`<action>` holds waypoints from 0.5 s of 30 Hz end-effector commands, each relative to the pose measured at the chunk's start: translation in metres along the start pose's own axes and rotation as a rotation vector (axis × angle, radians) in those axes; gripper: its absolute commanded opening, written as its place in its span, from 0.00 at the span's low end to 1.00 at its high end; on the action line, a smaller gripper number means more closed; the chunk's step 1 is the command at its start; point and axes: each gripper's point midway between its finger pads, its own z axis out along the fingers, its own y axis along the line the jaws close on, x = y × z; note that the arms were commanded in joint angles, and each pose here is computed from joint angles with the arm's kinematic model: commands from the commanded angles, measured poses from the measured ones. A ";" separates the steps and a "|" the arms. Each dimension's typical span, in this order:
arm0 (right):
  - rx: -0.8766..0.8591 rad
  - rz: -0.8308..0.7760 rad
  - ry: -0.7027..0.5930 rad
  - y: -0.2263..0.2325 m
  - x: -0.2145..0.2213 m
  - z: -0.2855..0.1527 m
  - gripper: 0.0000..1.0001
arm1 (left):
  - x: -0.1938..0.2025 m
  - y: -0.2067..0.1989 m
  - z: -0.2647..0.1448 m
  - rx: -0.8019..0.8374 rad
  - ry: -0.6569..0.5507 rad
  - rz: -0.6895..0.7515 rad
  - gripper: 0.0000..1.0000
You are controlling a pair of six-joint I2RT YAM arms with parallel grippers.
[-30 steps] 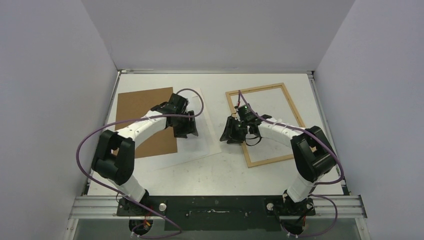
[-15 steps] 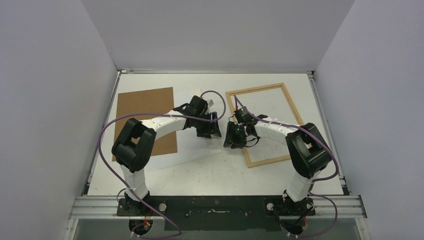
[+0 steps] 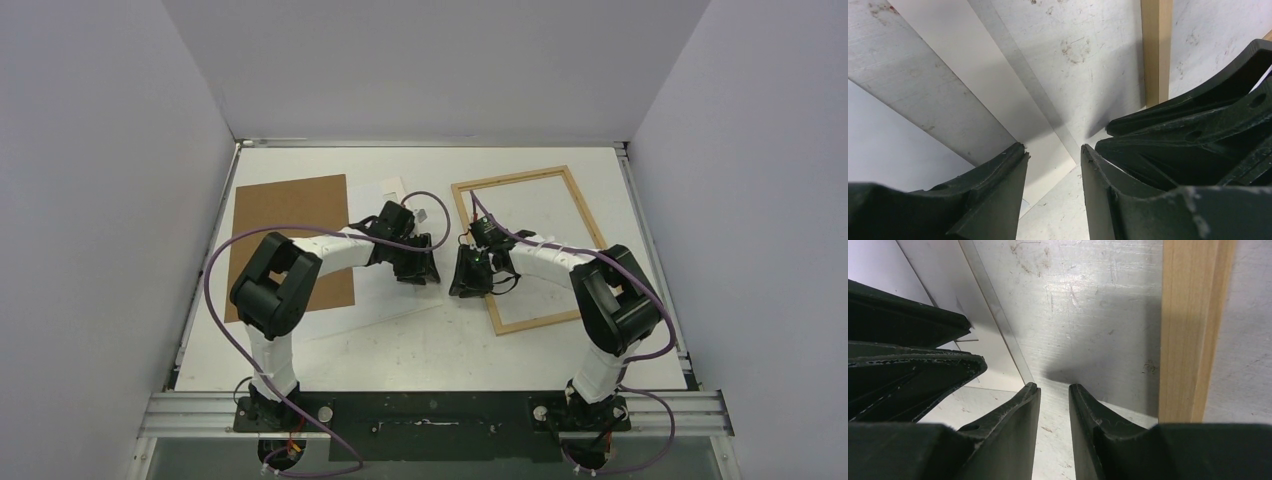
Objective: Put the photo into the frame
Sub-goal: Adjust the photo frame item at the center of the board.
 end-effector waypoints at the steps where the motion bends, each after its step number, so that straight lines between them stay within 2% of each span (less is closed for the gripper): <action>1: 0.065 0.001 0.026 -0.016 0.010 0.007 0.30 | 0.029 0.029 -0.005 -0.113 0.078 0.013 0.43; 9: 0.067 -0.078 0.044 -0.011 0.014 0.012 0.33 | 0.056 0.045 -0.035 -0.193 0.127 0.017 0.40; 15: 0.122 -0.140 0.031 -0.013 0.012 0.012 0.33 | 0.082 0.079 -0.056 -0.346 0.171 -0.005 0.36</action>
